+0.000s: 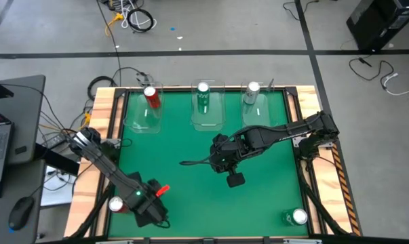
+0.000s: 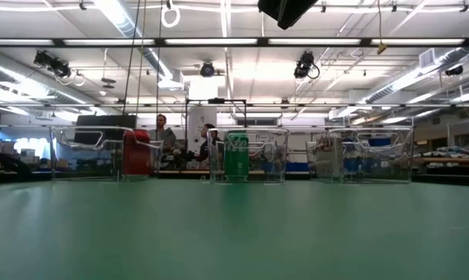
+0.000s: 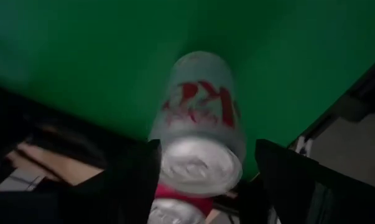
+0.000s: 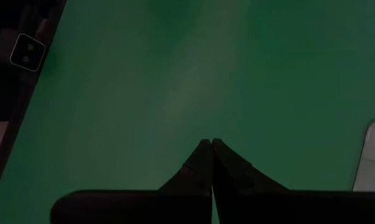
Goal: Sort soda cans
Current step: Put the white soda can into the right transparent bin
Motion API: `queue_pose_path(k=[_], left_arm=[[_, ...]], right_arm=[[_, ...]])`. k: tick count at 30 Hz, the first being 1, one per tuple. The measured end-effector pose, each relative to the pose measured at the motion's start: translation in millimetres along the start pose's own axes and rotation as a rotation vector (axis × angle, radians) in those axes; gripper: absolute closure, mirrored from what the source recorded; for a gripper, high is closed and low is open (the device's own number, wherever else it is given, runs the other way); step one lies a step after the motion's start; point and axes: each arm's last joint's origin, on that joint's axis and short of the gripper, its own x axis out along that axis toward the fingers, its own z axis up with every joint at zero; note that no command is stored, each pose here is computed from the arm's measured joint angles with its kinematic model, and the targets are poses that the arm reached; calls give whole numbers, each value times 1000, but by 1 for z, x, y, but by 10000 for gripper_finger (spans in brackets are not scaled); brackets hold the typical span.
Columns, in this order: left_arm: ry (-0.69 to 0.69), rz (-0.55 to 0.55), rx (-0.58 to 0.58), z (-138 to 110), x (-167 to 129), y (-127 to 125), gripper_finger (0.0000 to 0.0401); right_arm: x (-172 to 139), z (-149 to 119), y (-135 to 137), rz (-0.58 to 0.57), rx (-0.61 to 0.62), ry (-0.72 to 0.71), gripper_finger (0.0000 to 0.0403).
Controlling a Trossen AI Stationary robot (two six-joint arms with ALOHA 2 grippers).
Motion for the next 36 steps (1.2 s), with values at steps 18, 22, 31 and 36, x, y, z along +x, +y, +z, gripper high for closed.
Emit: queue_pose_path(k=[18, 22, 31, 36], left_arm=[[36, 64, -74, -4, 3, 6, 131], [27, 69, -78, -4, 3, 6, 117], [4, 46, -77, -2, 4, 3, 114], [12, 45, -73, -2, 4, 3, 114]], right_arm=[[0, -1, 2, 3, 4, 15, 393], [0, -2, 2, 3, 4, 17, 393], [0, -2, 3, 11, 1, 20, 393], [0, -2, 3, 11, 2, 24, 393]])
